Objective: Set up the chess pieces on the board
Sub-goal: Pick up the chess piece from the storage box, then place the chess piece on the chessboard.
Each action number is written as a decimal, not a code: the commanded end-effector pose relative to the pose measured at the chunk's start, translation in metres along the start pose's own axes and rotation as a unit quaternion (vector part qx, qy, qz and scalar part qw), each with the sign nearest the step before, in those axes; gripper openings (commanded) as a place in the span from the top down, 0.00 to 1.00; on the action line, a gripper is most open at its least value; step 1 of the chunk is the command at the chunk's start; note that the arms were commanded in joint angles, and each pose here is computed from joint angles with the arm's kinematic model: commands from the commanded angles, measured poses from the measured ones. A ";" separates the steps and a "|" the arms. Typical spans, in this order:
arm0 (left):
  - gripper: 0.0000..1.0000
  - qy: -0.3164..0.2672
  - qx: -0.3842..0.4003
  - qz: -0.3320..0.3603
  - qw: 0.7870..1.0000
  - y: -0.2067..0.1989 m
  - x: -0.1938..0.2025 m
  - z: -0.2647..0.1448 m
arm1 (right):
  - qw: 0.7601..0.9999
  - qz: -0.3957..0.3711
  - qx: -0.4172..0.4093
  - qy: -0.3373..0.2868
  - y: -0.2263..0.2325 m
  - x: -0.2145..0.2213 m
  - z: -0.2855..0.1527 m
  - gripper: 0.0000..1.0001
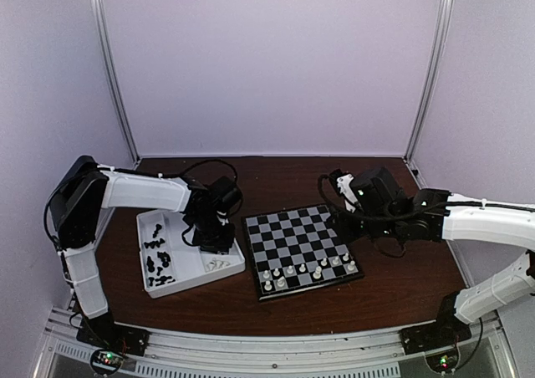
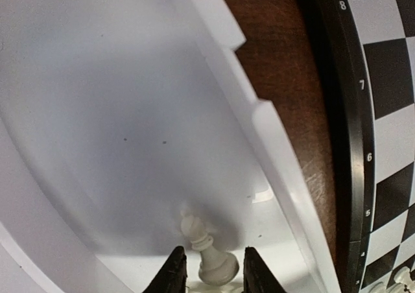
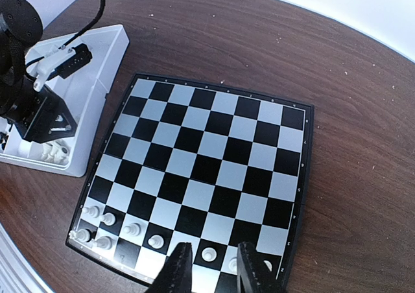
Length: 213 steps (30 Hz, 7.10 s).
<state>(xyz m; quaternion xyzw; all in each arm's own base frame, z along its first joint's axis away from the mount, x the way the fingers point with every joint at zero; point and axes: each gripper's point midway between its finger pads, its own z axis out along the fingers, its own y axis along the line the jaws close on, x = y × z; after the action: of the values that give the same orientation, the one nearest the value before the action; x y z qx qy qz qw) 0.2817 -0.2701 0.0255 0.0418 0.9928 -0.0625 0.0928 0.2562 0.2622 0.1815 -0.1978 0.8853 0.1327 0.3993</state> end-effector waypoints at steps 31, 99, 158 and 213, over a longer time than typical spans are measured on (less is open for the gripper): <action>0.89 -0.276 0.304 0.270 0.871 -0.081 0.013 -0.149 | 0.932 0.107 -0.332 0.099 0.129 -0.034 0.021 0.71; 0.83 -0.250 0.424 0.400 0.773 -0.121 0.049 -0.175 | 0.854 0.208 -0.461 0.125 0.160 -0.049 0.006 0.96; 0.33 -0.149 0.049 0.161 0.974 0.019 0.024 -0.075 | 0.997 -0.035 -0.025 0.068 0.057 0.062 0.022 0.98; 0.34 -0.132 0.060 0.168 0.975 0.008 0.021 -0.080 | 0.990 -0.117 -0.051 0.065 0.106 0.110 0.075 0.97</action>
<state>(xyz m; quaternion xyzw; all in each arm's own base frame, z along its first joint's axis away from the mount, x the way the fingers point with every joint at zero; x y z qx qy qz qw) 0.2411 -0.2436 0.0904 0.2023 0.9489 -0.1008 0.2204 0.1877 0.3576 0.0581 -0.3281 0.8756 0.1251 0.3317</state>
